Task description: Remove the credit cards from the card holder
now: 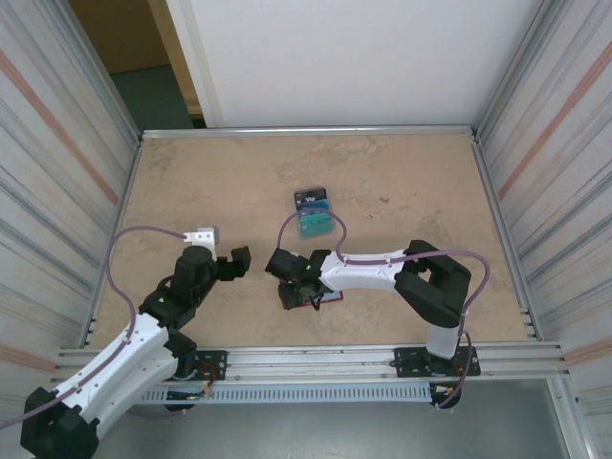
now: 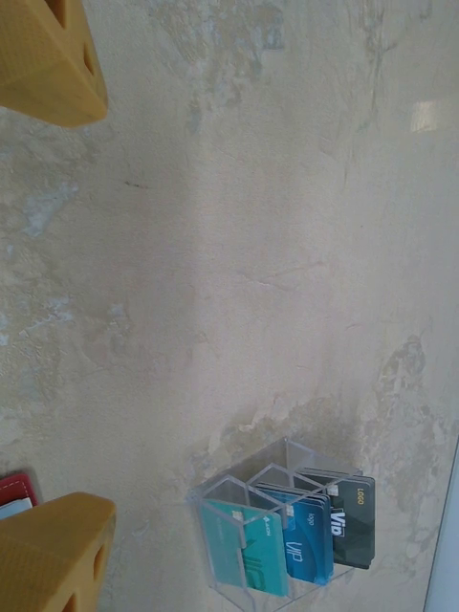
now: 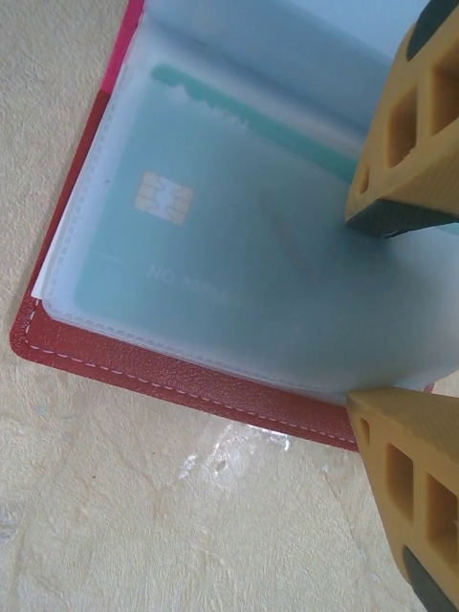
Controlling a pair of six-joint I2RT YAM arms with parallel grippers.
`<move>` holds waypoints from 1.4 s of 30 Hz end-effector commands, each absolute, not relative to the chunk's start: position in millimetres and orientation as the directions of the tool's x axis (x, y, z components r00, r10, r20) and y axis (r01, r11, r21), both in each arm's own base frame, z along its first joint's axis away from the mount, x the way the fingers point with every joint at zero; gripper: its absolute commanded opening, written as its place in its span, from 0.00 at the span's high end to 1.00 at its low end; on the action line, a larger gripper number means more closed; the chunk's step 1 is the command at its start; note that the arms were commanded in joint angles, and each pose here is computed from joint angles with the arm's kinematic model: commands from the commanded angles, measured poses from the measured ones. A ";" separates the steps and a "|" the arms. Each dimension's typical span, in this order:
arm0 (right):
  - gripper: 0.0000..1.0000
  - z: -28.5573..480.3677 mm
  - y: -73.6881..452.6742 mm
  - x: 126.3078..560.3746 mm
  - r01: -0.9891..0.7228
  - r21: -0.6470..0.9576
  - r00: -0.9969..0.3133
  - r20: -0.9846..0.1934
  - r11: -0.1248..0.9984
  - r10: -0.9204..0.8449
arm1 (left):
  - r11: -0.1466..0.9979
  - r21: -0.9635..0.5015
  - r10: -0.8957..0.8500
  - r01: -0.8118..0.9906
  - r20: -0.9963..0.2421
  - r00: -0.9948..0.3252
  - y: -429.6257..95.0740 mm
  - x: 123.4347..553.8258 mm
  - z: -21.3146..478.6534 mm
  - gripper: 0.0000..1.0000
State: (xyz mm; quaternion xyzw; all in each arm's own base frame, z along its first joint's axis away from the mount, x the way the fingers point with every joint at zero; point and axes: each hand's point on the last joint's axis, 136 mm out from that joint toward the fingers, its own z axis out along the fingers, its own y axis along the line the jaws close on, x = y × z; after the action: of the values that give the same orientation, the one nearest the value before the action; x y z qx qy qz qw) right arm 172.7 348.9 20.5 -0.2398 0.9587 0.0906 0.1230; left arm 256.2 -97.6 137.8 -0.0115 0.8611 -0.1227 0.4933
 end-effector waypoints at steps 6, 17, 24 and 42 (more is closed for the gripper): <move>0.63 -2.3 326.3 170.3 -0.467 0.075 -0.867 -0.232 0.881 -0.441 | 0.968 -0.206 -0.119 0.144 -0.880 -0.461 -102.3 260.3 161.0 0.01; 0.74 28.6 320.5 189.6 -0.481 0.060 -0.836 -0.332 0.874 -0.437 | 0.973 -0.151 -0.065 0.176 -0.907 -0.417 -110.0 258.7 172.6 0.01; 0.72 43.5 311.2 197.0 -0.460 0.054 -0.830 -0.380 0.886 -0.408 | 0.974 -0.100 -0.010 0.202 -0.915 -0.403 -120.7 260.3 176.7 0.01; 0.65 54.2 276.3 209.0 -0.368 0.022 -0.848 -0.418 0.930 -0.326 | 0.961 0.063 0.168 0.271 -0.908 -0.384 -148.9 263.7 175.0 0.01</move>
State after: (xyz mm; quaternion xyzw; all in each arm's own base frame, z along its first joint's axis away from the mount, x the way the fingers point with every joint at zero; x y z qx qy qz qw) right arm 204.9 290.9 48.5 -0.1978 0.9579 0.0655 0.1975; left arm 255.6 -144.2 154.5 0.1287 0.8462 -0.0571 0.5140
